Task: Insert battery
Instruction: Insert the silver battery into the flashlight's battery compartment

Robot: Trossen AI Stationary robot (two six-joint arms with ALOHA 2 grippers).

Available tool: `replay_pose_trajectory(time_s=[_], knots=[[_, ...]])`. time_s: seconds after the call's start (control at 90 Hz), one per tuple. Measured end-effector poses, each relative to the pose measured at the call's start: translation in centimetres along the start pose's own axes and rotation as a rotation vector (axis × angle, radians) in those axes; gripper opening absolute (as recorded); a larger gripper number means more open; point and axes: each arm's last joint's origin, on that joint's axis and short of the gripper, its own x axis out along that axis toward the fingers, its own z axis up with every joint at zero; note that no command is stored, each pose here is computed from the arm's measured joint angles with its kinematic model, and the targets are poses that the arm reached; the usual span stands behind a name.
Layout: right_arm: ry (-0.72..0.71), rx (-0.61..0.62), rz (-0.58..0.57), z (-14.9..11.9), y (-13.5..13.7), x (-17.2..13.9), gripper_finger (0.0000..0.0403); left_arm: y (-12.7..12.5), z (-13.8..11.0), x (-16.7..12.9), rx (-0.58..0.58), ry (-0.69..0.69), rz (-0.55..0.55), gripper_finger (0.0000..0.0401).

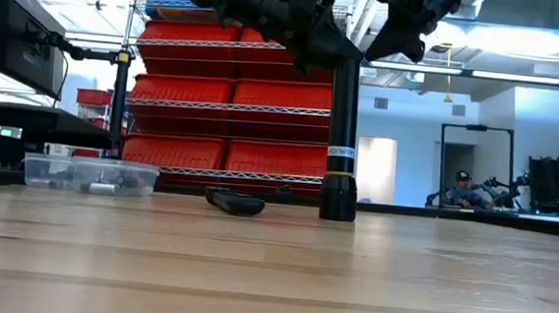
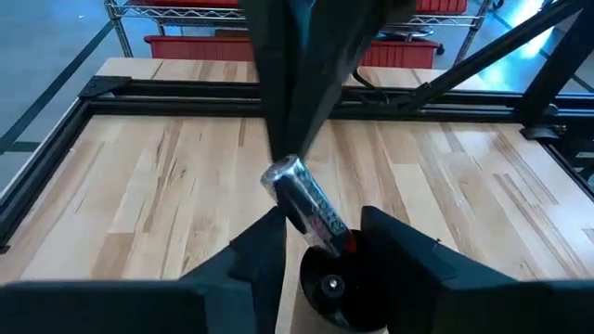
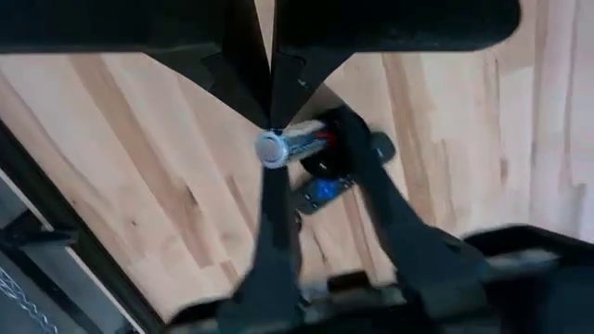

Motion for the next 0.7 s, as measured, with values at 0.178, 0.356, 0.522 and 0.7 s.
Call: replay_pose_trajectory(time_s=[0.178, 0.356, 0.522, 0.7], knots=[[-0.013, -0.011, 0.006, 0.11, 0.15, 0.0, 0.0, 0.0, 0.01, 0.0, 0.0, -0.001, 0.0, 0.0121], [-0.03, -0.035, 0.039, 0.28, 0.46, -0.01, 0.0, 0.0, 0.03, 0.0, 0.012, -0.003, -0.001, 0.0121], [-0.039, -0.046, 0.041, 0.36, 0.45, -0.01, 0.0, 0.01, 0.05, 0.0, 0.048, -0.005, 0.0, 0.0114], [-0.045, -0.077, 0.051, 0.4, 0.67, -0.02, 0.0, 0.01, 0.05, 0.0, 0.067, -0.005, 0.0, 0.0085]])
